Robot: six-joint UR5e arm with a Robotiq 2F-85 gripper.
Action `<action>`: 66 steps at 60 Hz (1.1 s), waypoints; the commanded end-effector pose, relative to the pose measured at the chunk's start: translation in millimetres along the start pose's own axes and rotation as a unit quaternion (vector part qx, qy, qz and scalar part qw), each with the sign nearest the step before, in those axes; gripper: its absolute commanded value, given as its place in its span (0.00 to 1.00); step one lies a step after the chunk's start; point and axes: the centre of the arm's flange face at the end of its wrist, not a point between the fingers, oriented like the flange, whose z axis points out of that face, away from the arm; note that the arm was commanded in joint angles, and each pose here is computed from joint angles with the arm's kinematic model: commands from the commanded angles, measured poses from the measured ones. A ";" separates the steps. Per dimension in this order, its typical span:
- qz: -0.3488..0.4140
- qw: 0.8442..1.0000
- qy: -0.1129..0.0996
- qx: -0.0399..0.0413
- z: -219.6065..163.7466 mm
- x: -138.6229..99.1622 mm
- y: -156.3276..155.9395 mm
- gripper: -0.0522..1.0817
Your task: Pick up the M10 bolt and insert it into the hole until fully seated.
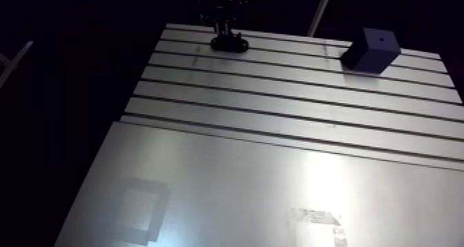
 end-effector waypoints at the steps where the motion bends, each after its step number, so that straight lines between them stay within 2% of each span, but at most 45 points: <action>1: 0.003 1.000 0.003 0.002 -2.6 2.1 1.7 0.74; 19: 0.003 1.000 0.011 0.006 -12.7 2.9 -0.5 0.82; 31: 0.004 0.999 0.031 0.006 -43.9 10.0 -0.1 0.93; 38: 0.005 1.000 0.028 0.004 -66.6 14.2 3.3 0.99; 45: 0.006 1.000 0.028 0.005 -90.6 20.0 5.4 1.00; 53: 0.006 1.000 0.014 0.007 -130.8 27.8 11.5 1.00; 57: 0.006 1.000 -0.006 0.012 -160.5 32.1 13.7 1.00; 66: 0.022 0.999 -0.038 0.010 -193.6 39.8 41.9 1.00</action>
